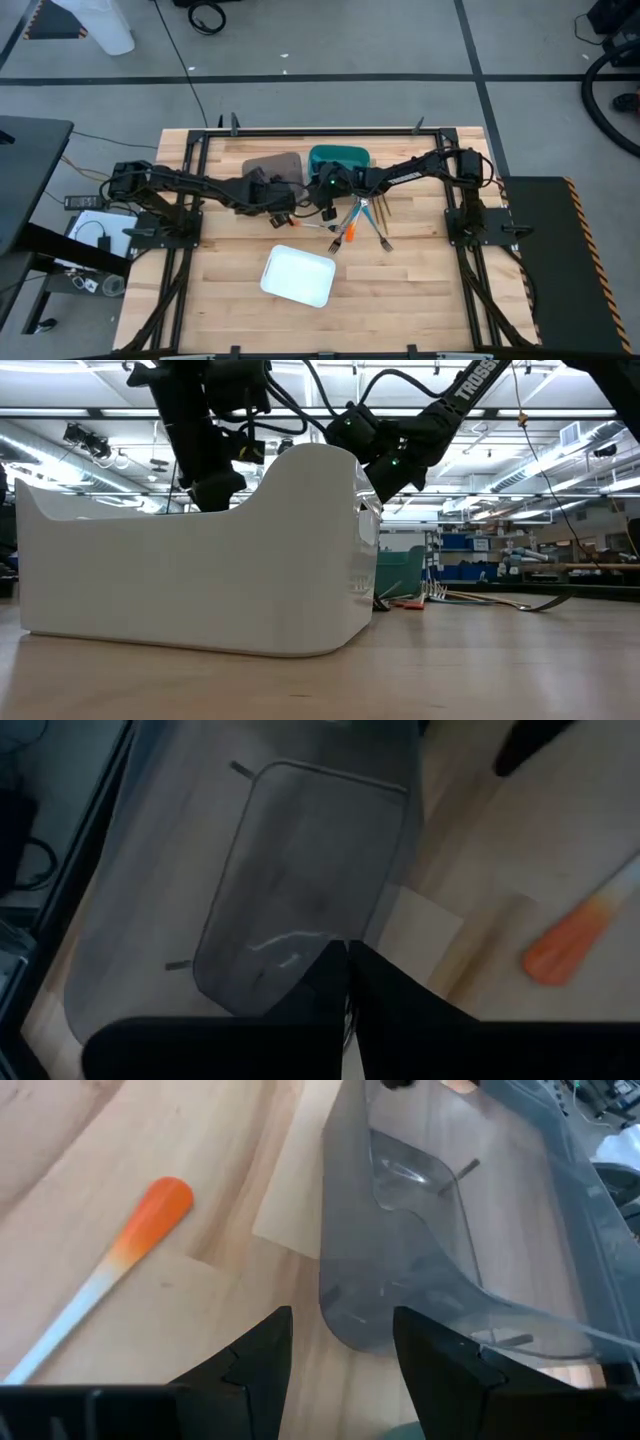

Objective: Sort silverware by color (type)
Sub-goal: Put the orange fork into the black bin

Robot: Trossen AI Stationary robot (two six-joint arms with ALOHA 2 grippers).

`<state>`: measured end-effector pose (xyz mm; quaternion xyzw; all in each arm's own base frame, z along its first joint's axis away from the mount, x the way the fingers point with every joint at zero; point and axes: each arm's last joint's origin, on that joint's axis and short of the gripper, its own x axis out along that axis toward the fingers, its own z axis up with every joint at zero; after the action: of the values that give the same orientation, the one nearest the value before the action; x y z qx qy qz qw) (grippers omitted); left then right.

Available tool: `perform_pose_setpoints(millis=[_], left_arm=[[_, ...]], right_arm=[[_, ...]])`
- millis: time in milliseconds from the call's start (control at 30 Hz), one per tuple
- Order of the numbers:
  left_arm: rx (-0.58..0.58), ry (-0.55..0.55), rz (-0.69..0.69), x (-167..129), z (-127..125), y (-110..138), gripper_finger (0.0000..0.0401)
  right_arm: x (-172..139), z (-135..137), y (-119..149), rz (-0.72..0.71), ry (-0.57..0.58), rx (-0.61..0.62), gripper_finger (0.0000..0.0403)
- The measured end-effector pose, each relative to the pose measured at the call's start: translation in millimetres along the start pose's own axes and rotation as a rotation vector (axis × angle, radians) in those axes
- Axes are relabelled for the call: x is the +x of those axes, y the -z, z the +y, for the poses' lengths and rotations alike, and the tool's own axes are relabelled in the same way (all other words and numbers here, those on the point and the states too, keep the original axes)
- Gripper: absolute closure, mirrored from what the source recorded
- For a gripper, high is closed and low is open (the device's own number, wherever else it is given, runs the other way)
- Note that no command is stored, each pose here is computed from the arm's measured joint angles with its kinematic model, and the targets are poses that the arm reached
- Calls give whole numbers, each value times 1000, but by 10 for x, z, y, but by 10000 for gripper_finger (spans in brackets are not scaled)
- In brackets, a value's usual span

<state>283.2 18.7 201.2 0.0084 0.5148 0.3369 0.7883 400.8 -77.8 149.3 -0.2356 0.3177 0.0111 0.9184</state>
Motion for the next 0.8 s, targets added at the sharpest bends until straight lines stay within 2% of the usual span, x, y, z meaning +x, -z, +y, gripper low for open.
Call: perform_pose_setpoints(millis=[167,300,567,800], left_arm=[[-60,-32,2,87,91,-48,387],[-54,-6,-27,195,92,-128,387],[0,7,-17,430,99,-191,387],[124,1,-53,486,141,-252,387]], right_arm=[[2,103,-63,-8,-15,-43,216],[1,91,-56,1,-2,-43,216],[-4,7,-2,12,5,-23,216],[-5,-5,-5,1,2,-22,216]])
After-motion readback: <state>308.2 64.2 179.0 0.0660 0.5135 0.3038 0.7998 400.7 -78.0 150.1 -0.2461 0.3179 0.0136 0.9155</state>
